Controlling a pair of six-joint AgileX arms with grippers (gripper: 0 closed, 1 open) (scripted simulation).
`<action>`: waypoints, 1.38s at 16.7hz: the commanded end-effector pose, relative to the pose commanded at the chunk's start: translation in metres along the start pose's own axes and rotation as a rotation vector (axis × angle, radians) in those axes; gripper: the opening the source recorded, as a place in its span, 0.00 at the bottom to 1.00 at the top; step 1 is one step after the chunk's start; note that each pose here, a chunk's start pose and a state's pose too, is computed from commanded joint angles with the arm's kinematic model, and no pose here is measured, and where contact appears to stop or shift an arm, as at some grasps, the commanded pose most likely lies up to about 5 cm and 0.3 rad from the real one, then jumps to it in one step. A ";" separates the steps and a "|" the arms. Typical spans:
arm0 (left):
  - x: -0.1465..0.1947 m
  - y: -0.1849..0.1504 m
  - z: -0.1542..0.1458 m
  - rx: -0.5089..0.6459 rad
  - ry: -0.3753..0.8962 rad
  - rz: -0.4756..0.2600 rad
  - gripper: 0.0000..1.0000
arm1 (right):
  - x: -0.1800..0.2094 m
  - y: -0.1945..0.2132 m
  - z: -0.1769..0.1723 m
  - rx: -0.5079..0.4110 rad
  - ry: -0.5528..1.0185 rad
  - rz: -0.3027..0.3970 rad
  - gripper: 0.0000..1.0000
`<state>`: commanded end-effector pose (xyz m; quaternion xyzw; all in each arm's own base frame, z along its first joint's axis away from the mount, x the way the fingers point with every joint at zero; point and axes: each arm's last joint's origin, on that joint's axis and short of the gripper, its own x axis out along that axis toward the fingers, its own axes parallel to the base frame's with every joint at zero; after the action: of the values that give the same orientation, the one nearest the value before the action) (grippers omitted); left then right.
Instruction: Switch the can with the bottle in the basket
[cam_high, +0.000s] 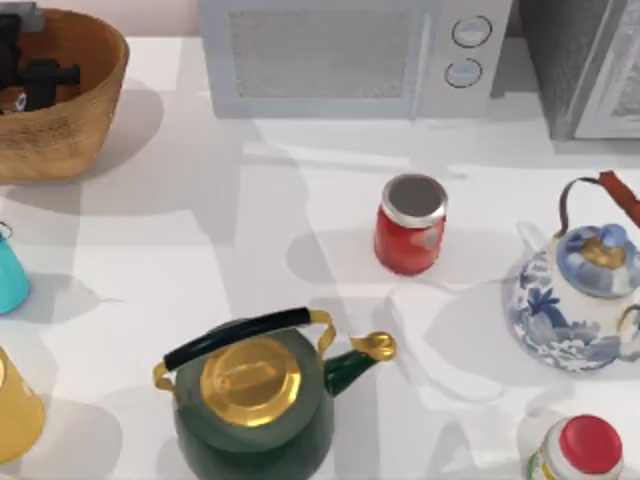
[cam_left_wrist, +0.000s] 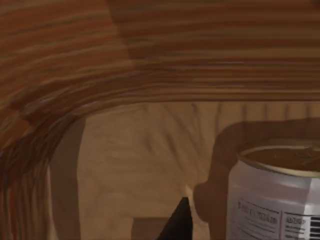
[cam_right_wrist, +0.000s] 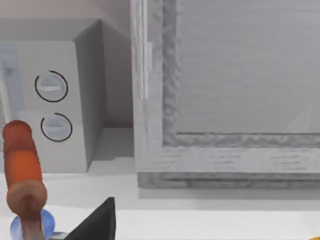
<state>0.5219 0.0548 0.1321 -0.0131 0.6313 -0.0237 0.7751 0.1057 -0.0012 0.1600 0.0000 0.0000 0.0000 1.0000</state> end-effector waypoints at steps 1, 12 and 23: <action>0.000 0.000 0.000 0.000 0.000 0.000 0.25 | 0.000 0.000 0.000 0.000 0.000 0.000 1.00; 0.000 0.000 0.000 0.000 0.000 0.000 0.00 | 0.000 0.000 0.000 0.000 0.000 0.000 1.00; -0.129 -0.020 -0.037 0.006 -0.269 0.038 0.00 | 0.000 0.000 0.000 0.000 0.000 0.000 1.00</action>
<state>0.4590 0.0420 0.2516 -0.0020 0.5215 -0.0090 0.8532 0.1057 -0.0012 0.1600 0.0000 0.0000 0.0000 1.0000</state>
